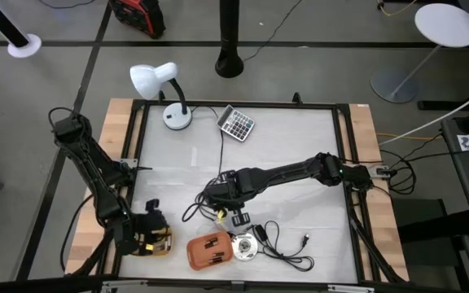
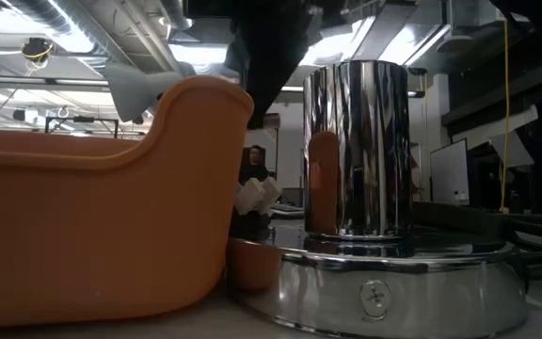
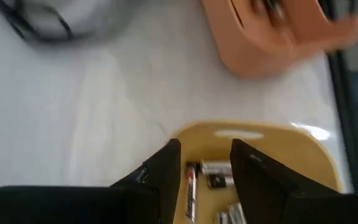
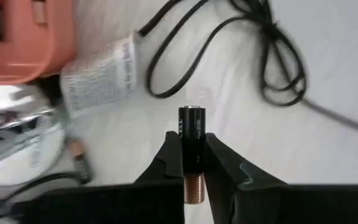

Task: Sort batteries
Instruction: Put the black battery into the orange bin

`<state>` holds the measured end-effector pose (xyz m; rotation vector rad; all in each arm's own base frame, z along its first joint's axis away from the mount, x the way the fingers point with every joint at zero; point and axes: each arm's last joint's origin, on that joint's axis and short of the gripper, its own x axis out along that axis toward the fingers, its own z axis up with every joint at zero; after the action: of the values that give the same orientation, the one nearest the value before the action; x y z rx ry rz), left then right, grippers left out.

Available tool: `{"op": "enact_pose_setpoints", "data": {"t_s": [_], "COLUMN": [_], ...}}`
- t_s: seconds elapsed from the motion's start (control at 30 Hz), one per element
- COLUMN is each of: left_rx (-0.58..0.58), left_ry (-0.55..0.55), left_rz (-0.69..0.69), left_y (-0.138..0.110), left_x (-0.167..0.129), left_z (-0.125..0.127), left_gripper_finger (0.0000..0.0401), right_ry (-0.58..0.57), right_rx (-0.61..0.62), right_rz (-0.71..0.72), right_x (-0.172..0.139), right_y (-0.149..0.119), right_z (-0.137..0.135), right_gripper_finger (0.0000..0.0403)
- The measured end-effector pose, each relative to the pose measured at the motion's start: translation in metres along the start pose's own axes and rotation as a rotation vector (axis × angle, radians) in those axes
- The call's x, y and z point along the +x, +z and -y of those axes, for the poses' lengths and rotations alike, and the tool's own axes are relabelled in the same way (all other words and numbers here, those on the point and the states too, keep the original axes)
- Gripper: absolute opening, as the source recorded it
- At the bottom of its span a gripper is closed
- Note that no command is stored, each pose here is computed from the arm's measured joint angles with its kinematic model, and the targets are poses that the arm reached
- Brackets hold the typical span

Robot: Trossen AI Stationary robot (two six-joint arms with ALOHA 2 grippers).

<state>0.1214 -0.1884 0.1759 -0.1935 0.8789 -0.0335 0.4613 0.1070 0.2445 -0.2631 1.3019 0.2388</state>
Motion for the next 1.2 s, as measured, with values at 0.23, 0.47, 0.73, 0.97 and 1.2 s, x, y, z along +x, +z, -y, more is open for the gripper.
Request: {"op": "enact_pose_setpoints", "data": {"t_s": [0.23,0.47,0.73,0.97,1.2], "left_rx": [0.052,0.112,0.083,0.107,0.121], "left_ry": [0.101,0.116,0.123,0.062,0.028], "left_rz": [0.096,0.108,0.151,0.203,0.237], "left_y": [0.013,0.016,0.023,0.029,0.033], "left_x": [0.007,0.008,0.011,0.010,0.010], "left_z": [-0.009,-0.011,-0.012,-0.004,0.000], "left_gripper_finger": [0.0130,0.0130,0.0130,0.0130,0.0130], "right_ry": [0.261,0.388,0.383,0.291,0.292], "right_rx": [0.135,0.060,0.008,0.046,0.119], "right_rz": [0.146,0.378,0.408,0.354,0.337], "right_x": [-0.017,-0.020,0.011,0.038,0.039], "right_y": [0.015,0.041,0.052,0.051,0.051], "right_z": [-0.011,-0.043,-0.074,-0.086,-0.085], "right_gripper_finger": [0.0025,0.0025,0.0025,0.0051,0.0127]}}
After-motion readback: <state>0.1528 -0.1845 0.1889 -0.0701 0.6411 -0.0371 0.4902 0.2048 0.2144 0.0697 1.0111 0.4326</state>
